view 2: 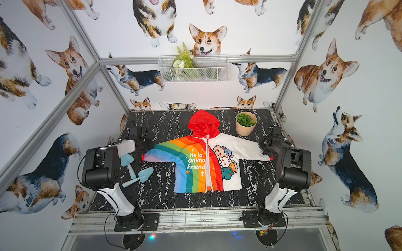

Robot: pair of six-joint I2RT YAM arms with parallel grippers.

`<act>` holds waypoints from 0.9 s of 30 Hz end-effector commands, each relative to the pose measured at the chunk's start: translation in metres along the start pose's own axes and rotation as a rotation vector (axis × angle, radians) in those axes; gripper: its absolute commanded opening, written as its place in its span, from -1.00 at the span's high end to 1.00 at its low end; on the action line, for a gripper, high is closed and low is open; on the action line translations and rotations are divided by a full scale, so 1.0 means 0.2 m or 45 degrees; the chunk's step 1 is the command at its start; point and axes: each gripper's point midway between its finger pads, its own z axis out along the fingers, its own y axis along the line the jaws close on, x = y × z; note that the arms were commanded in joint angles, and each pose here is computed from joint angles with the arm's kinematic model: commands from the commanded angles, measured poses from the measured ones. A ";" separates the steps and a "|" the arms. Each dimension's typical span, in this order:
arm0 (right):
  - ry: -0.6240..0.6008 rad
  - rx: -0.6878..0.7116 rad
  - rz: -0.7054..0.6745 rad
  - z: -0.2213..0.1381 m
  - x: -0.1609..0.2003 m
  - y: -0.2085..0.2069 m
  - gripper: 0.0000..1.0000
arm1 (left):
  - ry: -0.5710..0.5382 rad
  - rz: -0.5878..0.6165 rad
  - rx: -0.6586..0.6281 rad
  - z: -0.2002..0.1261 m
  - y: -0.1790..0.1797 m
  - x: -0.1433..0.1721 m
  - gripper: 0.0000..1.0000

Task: Unzip the jacket
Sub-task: Smooth out the jacket at the center of the board.

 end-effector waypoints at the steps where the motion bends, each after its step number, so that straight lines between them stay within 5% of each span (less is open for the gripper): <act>1: 0.069 0.018 0.001 0.05 0.04 -0.02 0.62 | 0.076 -0.051 -0.129 0.00 0.12 0.08 0.21; 19: 0.090 0.046 0.137 0.07 0.06 -0.15 0.68 | 0.106 -0.176 -0.217 -0.01 0.29 0.09 0.20; 23: 0.089 0.034 0.136 0.06 0.06 -0.15 0.67 | 0.096 -0.169 -0.179 -0.02 0.26 0.08 0.08; 27: 0.017 -0.121 0.081 -0.03 0.02 -0.04 0.59 | 0.006 -0.141 0.025 -0.10 0.12 0.01 -0.31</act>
